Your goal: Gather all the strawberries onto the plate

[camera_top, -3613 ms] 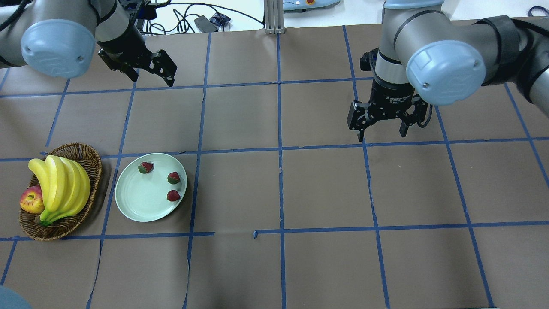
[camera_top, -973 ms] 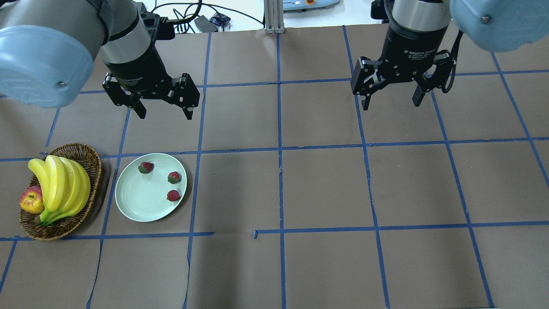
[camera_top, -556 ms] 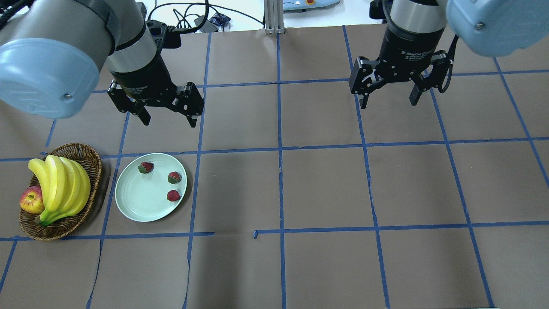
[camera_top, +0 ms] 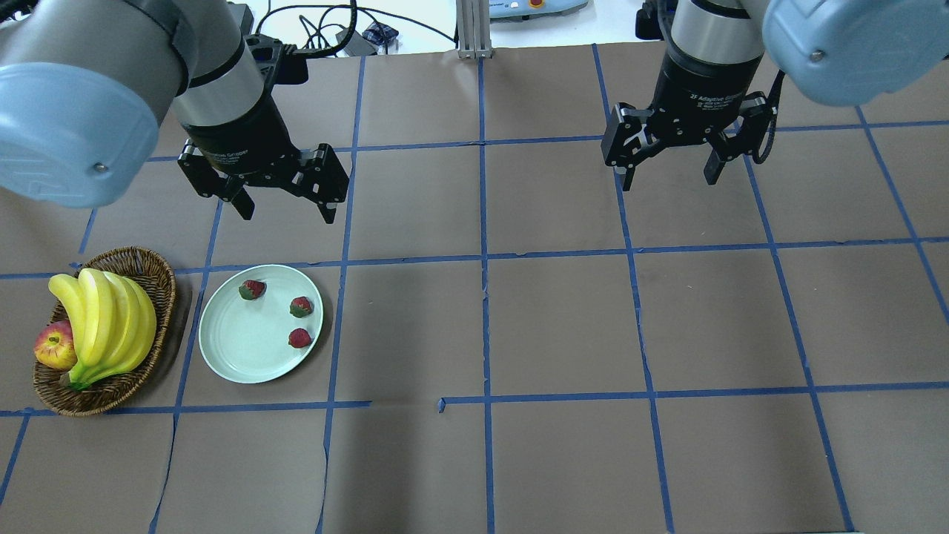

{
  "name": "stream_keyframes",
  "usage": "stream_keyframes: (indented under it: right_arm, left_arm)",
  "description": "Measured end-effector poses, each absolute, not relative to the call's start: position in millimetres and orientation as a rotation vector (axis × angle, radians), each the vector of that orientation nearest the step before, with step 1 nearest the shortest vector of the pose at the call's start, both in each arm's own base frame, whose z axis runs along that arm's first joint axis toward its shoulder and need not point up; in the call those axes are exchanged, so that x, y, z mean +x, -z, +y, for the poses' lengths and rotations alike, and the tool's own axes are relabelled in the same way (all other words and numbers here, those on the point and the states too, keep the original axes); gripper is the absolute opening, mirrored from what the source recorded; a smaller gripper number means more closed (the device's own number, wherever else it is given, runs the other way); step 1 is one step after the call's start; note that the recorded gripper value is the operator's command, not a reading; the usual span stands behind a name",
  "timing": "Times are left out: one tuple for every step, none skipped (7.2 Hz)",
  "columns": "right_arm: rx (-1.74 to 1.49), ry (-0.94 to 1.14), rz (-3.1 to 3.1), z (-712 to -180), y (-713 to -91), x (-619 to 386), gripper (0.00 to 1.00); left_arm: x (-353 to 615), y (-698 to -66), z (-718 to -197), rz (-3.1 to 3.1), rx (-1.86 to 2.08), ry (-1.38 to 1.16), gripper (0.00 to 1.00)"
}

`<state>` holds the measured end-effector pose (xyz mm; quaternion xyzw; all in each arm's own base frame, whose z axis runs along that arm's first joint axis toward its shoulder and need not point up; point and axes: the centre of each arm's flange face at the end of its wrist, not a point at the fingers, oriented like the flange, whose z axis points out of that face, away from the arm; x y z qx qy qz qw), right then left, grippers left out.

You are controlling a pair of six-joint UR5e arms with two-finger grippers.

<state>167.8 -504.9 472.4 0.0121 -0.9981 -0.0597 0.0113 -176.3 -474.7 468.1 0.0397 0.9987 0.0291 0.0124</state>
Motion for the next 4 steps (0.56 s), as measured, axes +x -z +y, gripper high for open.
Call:
stream_keyframes:
  right_arm:
    - [0.036,0.185,-3.114,-505.1,-471.6,167.9,1.0]
    - [0.036,0.187,-3.113,-505.1,-470.7,168.0,1.0]
    - [0.036,0.189,-3.113,-505.2,-469.8,168.1,1.0]
    - [0.034,0.193,-3.115,-505.0,-468.7,168.5,1.0]
  left_arm:
    - [-176.3,-467.7,-474.1,3.112,0.124,-0.092,1.0]
    - [-176.0,-465.9,-473.6,3.11,0.124,-0.097,1.0]
    - [-175.6,-465.1,-473.5,3.11,0.123,-0.098,1.0]
    - [-175.0,-465.8,-474.2,3.111,0.121,-0.093,1.0]
